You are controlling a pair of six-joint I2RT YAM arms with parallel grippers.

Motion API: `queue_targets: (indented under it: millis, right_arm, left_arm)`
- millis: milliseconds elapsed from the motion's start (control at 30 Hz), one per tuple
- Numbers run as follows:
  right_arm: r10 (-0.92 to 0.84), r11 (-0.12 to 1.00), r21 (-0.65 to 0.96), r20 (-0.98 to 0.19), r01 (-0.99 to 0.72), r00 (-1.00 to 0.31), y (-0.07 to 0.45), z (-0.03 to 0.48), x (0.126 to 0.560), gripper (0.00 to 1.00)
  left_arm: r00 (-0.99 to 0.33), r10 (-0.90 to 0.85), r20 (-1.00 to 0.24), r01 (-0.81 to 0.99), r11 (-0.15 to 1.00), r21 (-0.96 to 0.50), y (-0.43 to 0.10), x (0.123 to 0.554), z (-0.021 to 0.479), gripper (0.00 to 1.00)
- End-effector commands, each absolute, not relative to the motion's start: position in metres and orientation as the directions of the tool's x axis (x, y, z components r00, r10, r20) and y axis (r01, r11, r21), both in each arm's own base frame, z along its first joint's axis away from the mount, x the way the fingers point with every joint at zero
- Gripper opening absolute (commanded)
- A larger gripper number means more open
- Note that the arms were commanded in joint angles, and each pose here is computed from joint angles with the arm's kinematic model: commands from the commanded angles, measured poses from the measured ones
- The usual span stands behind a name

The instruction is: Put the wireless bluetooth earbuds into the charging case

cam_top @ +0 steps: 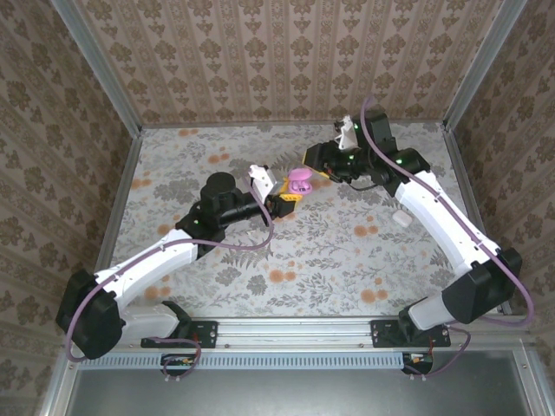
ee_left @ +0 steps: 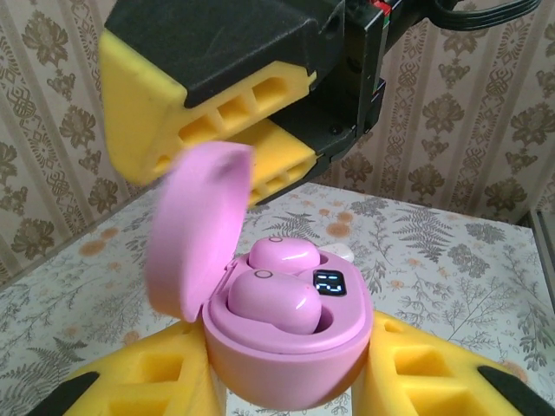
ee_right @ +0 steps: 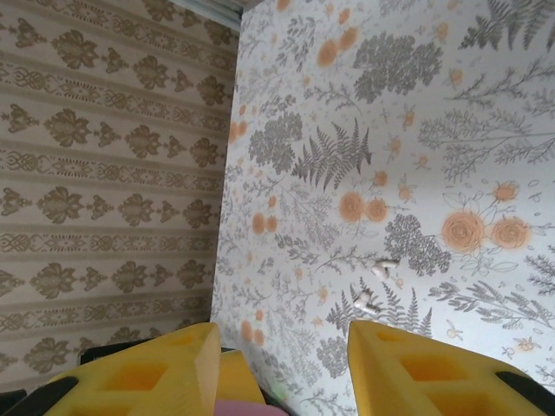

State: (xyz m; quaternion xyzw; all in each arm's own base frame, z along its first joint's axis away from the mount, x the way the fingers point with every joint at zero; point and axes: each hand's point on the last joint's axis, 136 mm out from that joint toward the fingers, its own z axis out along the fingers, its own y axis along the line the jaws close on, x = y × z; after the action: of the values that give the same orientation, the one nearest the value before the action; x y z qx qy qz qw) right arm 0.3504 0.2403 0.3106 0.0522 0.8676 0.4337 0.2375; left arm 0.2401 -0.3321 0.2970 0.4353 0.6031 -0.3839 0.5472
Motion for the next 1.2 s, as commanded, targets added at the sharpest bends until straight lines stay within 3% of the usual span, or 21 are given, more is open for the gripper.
queue_targets:
  millis: [0, 333, 533, 733, 1167]
  right_arm:
    - [0.248, 0.552, 0.821, -0.331, -0.149, -0.91, 0.253, 0.319, 0.341, 0.46]
    - [0.21, 0.547, 0.822, -0.316, -0.157, -0.925, 0.248, 0.305, 0.317, 0.48]
    - [0.241, 0.395, 0.9, -0.294, -0.184, -0.925, 0.246, 0.324, 0.307, 0.57]
    - [0.218, 0.277, 0.957, -0.153, -0.09, -0.964, 0.253, 0.325, 0.301, 0.62]
    - [0.152, 0.149, 0.984, -0.122, -0.099, -0.981, 0.262, 0.339, 0.291, 0.52]
  left_arm:
    - [0.061, 0.057, -0.997, 0.947, 0.313, 0.076, -0.331, 0.232, 0.328, 0.35]
    - [0.075, 0.046, -0.996, 0.934, 0.346, 0.086, -0.329, 0.238, 0.332, 0.34]
    - [0.063, -0.011, -0.998, 0.926, 0.374, 0.054, -0.327, 0.241, 0.341, 0.35]
    - [0.069, -0.048, -0.996, 0.922, 0.386, 0.046, -0.326, 0.243, 0.348, 0.35]
    - [0.068, -0.065, -0.996, 0.92, 0.39, 0.038, -0.327, 0.245, 0.351, 0.35]
